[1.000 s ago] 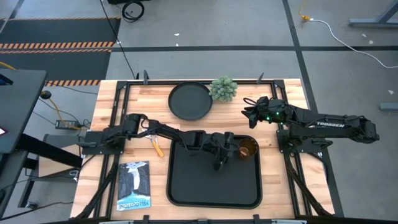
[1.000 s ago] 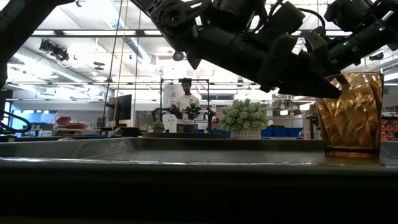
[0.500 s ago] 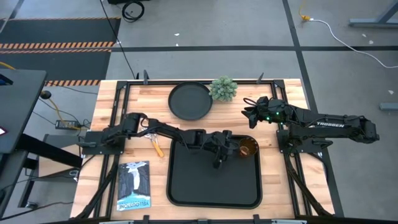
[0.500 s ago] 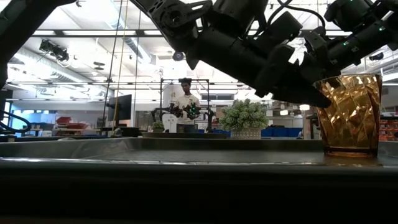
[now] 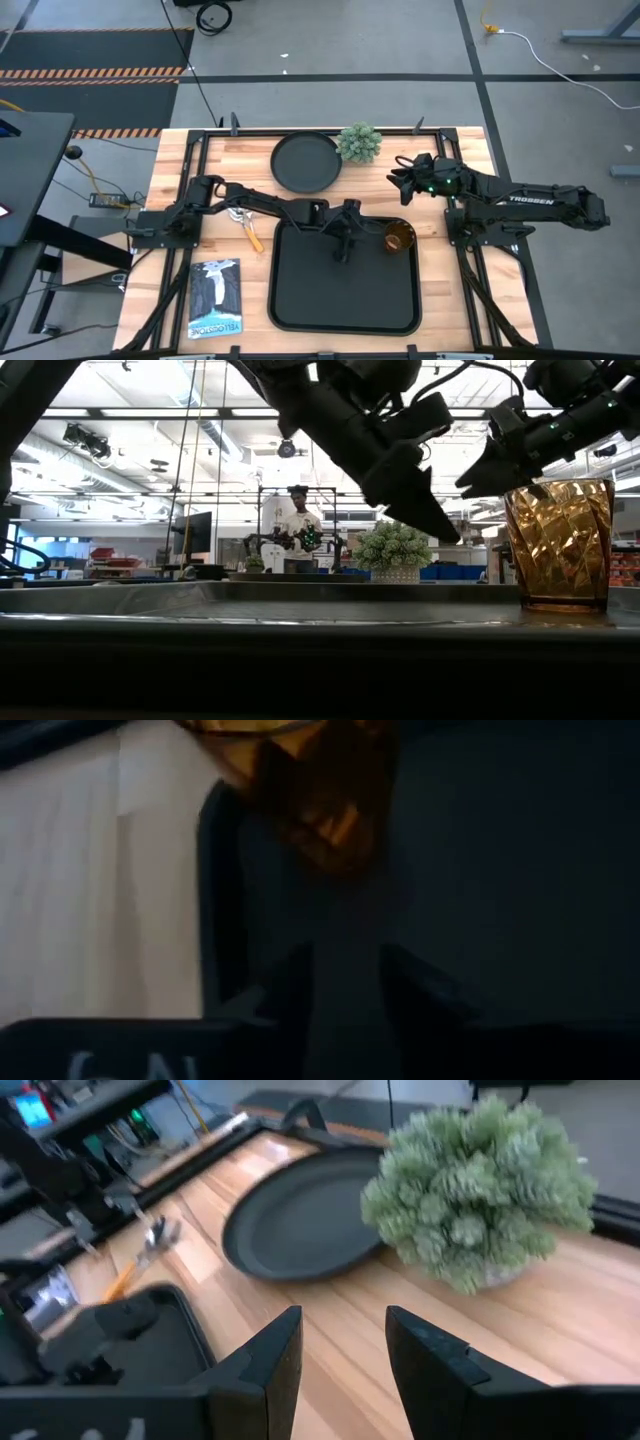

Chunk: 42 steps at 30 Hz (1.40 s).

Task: Pick and place plate/cup/fork/spoon on tray
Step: Put the black plate on the black tray to the bottom right of the orange cup

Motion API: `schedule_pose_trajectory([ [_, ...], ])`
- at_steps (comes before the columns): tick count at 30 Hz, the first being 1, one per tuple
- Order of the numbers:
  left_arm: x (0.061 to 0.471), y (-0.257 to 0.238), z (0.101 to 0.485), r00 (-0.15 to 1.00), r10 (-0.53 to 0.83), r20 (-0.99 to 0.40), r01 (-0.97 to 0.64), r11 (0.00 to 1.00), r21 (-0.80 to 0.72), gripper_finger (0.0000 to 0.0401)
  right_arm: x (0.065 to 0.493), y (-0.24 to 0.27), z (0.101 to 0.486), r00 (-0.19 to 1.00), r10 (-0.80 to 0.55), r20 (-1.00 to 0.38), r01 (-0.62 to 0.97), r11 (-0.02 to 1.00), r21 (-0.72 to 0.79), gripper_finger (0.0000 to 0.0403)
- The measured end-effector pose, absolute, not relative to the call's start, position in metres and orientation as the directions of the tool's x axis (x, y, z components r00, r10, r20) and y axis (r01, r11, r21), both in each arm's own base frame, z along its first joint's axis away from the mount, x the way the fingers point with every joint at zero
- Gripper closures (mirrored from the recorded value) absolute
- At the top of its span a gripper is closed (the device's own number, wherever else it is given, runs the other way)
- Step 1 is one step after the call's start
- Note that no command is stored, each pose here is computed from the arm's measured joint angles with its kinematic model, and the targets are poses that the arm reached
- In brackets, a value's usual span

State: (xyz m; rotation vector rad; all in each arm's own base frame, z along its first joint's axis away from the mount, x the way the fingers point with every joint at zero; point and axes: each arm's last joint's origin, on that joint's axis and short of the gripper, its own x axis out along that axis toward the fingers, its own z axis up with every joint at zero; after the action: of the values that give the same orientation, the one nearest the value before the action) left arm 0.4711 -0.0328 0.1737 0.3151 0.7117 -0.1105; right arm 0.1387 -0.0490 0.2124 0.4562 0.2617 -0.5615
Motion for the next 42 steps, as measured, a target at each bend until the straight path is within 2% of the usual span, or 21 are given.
schedule_pose_trajectory([
  [4,0.461,-0.029,0.187,0.716,0.081,-0.693,0.195,0.93,0.311,0.0299,0.142,-0.049,0.217,0.847,-0.436,-0.305,0.527,0.765,0.37,0.025],
  [13,0.45,-0.016,0.211,0.707,0.105,-0.699,0.205,0.916,0.345,0.0351,0.158,-0.054,0.213,0.855,-0.429,-0.292,0.515,0.771,0.374,0.025],
  [22,0.434,0.016,0.239,0.69,0.152,-0.708,0.222,0.886,0.407,0.0376,0.169,-0.061,0.214,0.861,-0.452,-0.232,0.508,0.769,0.389,0.025],
  [25,0.426,0.027,0.251,0.694,0.124,-0.71,0.225,0.898,0.377,0.0378,0.171,-0.064,0.217,0.862,-0.469,-0.194,0.506,0.764,0.4,0.025],
  [30,0.416,0.034,0.269,0.72,0.002,-0.694,0.263,0.925,0.276,0.0379,0.176,-0.065,0.22,0.861,-0.488,-0.145,0.499,0.753,0.43,0.025],
  [37,0.41,0.015,0.267,0.665,-0.063,-0.744,0.309,0.93,0.198,0.0379,0.189,-0.058,0.223,0.887,-0.443,-0.126,0.451,0.78,0.434,0.025],
  [42,0.405,-0.005,0.263,0.612,-0.081,-0.787,0.34,0.925,0.168,0.0379,0.209,-0.056,0.236,0.892,-0.433,-0.128,0.447,0.81,0.378,0.025],
])
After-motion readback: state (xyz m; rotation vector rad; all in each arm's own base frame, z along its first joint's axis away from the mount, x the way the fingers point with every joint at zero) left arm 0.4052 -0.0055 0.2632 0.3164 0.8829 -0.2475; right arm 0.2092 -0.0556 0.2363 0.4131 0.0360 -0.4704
